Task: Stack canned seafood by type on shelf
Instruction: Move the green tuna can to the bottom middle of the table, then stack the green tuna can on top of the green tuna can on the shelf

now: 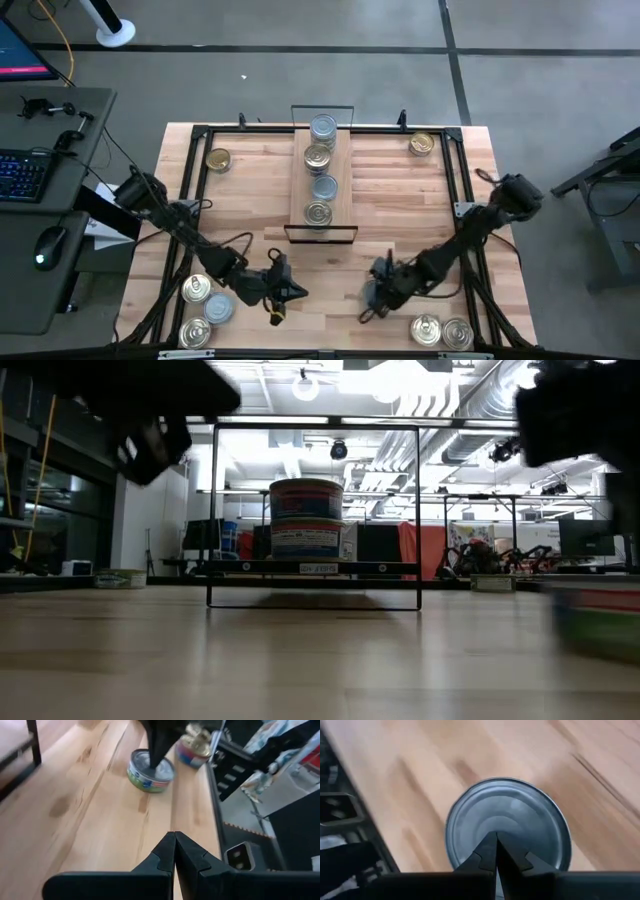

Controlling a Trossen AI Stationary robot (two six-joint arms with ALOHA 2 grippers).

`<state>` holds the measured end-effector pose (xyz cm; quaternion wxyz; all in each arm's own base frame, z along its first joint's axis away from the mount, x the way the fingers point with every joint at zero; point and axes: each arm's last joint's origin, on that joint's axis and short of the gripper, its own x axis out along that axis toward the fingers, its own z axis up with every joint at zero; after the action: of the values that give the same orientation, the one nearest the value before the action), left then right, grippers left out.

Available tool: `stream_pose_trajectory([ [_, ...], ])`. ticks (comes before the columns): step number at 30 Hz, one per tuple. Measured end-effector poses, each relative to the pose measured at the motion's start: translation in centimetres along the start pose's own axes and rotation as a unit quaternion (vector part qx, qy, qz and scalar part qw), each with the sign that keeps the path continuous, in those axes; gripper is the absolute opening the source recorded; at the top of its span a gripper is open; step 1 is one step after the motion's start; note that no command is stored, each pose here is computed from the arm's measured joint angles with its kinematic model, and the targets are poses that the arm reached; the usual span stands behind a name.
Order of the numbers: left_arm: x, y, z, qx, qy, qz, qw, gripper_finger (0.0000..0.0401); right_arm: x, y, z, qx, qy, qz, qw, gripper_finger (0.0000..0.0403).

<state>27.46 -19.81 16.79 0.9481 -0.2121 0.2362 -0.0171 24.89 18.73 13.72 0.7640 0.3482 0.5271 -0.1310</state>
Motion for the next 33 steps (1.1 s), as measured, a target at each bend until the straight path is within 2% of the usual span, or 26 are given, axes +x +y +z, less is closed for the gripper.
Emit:
stream_pose_trajectory([
  [3, 0.7, 0.3, -0.9, 0.002, 0.01, 0.008, 1.0, 0.0, 1.8, 0.9, 1.4, -0.024, -0.048, 0.051, 0.997, 0.0],
  [8, 1.7, 0.6, -2.0, 0.035, 0.016, 0.013, 0.999, 0.0, 2.6, 2.4, 4.5, -0.072, -0.146, 0.083, 0.983, 0.0],
  [11, 2.1, 0.8, -2.1, 0.058, 0.011, 0.013, 0.998, 0.0, 1.7, 3.5, 5.8, -0.137, -0.158, 0.097, 0.973, 0.0],
  [15, 2.8, 1.5, -1.4, 0.113, -0.008, 0.019, 0.993, 0.0, -0.5, 4.6, 5.8, -0.168, -0.124, 0.13, 0.969, 0.0],
  [19, 3.4, 2.8, -0.3, 0.156, -0.028, 0.056, 0.986, 0.0, -0.4, 3.7, 3.4, -0.149, -0.066, 0.08, 0.983, 0.0],
  [24, 4.5, 4.2, 0.6, 0.158, -0.036, 0.079, 0.984, 0.0, 0.3, 2.6, 1.0, -0.102, -0.022, 0.008, 0.995, 0.0],
  [29, 6.3, 3.7, 0.1, 0.165, -0.018, 0.053, 0.985, 0.0, 0.9, 2.8, 0.9, -0.089, -0.045, 0.007, 0.995, 0.0],
  [33, 7.7, 4.0, -1.2, 0.168, -0.004, 0.073, 0.983, 0.0, 1.4, 2.4, 1.8, -0.08, -0.071, -0.013, 0.994, 0.0],
])
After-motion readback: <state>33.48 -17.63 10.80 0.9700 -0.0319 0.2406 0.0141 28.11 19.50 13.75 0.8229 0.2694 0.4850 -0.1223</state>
